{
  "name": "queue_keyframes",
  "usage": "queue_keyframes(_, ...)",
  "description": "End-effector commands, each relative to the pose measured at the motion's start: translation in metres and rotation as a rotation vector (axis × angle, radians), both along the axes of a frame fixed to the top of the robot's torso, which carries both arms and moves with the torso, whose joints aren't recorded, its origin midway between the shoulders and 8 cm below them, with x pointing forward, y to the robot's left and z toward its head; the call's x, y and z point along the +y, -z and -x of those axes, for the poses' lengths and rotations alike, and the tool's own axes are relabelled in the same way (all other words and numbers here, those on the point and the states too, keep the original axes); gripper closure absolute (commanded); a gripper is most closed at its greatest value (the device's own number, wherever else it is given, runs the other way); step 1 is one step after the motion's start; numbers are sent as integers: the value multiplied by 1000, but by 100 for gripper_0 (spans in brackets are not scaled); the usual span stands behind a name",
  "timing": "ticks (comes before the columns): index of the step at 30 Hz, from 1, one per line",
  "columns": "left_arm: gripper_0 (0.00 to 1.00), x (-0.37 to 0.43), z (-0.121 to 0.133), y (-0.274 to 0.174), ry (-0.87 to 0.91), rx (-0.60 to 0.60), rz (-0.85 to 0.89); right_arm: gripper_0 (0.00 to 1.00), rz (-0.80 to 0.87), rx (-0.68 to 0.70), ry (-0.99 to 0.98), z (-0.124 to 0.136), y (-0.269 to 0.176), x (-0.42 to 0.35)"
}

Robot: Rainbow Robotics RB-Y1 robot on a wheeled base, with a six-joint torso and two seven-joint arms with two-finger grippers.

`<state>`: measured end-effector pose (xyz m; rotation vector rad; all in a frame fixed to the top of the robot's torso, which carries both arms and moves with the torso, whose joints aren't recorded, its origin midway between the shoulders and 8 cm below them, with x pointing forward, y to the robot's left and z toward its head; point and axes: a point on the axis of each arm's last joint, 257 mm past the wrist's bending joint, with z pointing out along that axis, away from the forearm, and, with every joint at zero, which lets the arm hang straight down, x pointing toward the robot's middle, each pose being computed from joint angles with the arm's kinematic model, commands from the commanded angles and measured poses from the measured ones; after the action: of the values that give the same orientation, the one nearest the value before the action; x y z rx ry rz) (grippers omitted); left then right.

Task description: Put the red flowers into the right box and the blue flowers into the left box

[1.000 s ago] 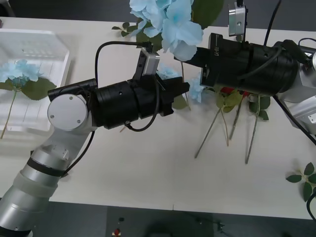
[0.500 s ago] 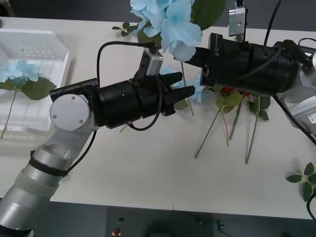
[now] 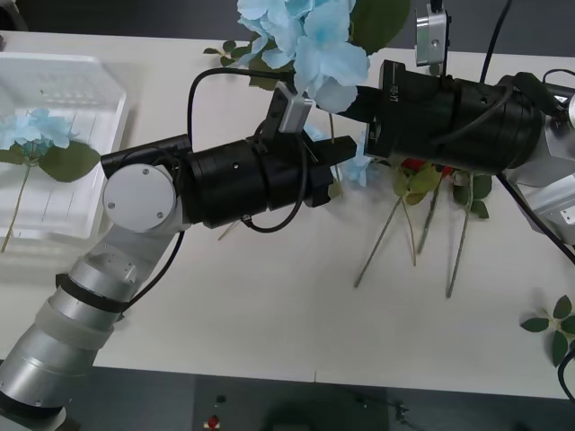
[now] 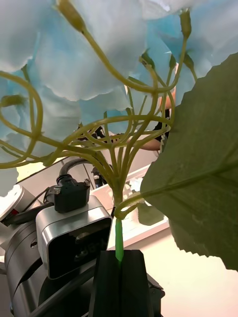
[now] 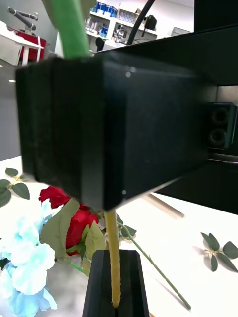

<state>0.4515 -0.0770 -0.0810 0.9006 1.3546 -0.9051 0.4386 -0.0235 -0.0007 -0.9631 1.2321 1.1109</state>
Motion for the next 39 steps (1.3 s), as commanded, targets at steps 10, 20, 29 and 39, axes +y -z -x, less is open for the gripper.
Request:
queue_keyframes(10, 100, -2, -4, -15, -6, -46, 9, 0, -31, -16, -34, 7, -24, 8)
queue_keyframes(20, 100, 47, -11, -12, -50, 6, 47, 0, -29, -12, -32, 7, -23, 7)
queue_keyframes(29, 100, 196, -44, -14, -235, 108, -5, 0, -17, -8, -26, 5, -21, 3)
queue_keyframes(39, 100, 349, -55, -23, -405, 397, -118, 0, 143, 172, 83, -26, 0, -24)
